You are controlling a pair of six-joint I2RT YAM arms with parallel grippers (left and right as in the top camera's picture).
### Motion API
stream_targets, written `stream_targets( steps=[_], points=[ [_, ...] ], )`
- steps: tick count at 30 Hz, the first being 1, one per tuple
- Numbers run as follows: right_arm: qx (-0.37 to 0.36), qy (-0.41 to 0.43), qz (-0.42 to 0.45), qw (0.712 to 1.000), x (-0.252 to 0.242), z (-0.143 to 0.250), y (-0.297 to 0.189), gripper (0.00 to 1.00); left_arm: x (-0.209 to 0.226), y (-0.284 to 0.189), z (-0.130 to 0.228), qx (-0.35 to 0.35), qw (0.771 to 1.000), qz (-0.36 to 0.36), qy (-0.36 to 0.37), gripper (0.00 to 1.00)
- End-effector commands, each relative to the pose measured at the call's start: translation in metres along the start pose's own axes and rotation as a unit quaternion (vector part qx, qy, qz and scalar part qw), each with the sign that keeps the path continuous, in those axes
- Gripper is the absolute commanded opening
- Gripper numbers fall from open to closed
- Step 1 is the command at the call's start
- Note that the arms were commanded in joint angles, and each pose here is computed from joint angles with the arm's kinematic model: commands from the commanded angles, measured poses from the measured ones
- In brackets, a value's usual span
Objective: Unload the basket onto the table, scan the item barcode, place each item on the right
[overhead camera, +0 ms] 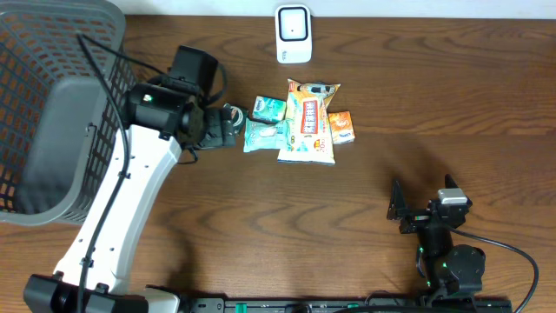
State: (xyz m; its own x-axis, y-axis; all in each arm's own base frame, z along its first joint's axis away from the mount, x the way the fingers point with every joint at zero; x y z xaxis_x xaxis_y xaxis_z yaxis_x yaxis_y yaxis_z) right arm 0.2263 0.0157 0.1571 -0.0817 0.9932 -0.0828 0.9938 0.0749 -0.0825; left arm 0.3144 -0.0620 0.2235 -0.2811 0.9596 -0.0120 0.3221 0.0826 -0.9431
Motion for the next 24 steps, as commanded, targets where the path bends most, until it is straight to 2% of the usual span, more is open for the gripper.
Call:
stream_targets(
  steps=[1, 8, 15, 17, 20, 24],
  points=[
    [0.003, 0.000, 0.007, 1.000, -0.002, 0.002, 0.000, 0.99, 0.028, 0.001, -0.010, -0.019, 0.996, -0.049, -0.078, 0.99],
    [0.003, 0.000, 0.007, 1.000, -0.002, 0.002, 0.000, 0.99, 0.047, 0.003, -0.011, -0.007, 0.993, -0.065, -0.095, 0.98],
    [0.003, 0.000, 0.007, 1.000, -0.002, 0.002, 0.000, 0.99, 0.045, 0.003, -0.010, -0.002, 0.996, -0.059, -0.066, 0.99],
    [0.003, 0.000, 0.007, 1.000, -0.002, 0.002, 0.000, 0.99, 0.035, 0.004, -0.008, 0.011, 0.999, -0.026, -0.036, 0.98],
    [0.003, 0.000, 0.007, 1.000, -0.002, 0.002, 0.000, 0.99, 0.006, 0.003, 0.000, 0.040, 0.997, 0.067, 0.027, 0.98],
    [0.003, 0.000, 0.007, 1.000, -0.002, 0.002, 0.000, 0.99, -0.029, -0.008, 0.013, 0.070, 0.973, 0.192, 0.106, 0.98]
  ],
)
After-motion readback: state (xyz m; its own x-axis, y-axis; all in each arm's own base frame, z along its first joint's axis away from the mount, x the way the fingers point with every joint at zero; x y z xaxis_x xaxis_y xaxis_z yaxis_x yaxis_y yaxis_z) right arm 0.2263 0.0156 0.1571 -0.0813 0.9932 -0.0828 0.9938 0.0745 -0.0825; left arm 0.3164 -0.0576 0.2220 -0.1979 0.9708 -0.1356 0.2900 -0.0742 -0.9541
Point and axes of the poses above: each gripper's point midway between its finger pads, its own y axis out along the fingers, its own x axis along the line the jaws close on, z = x × y, the point moved 2 cm from there along -y, back along the fingers, and after that the axes turned 7 degrees about -y, right-handed, at the moved point
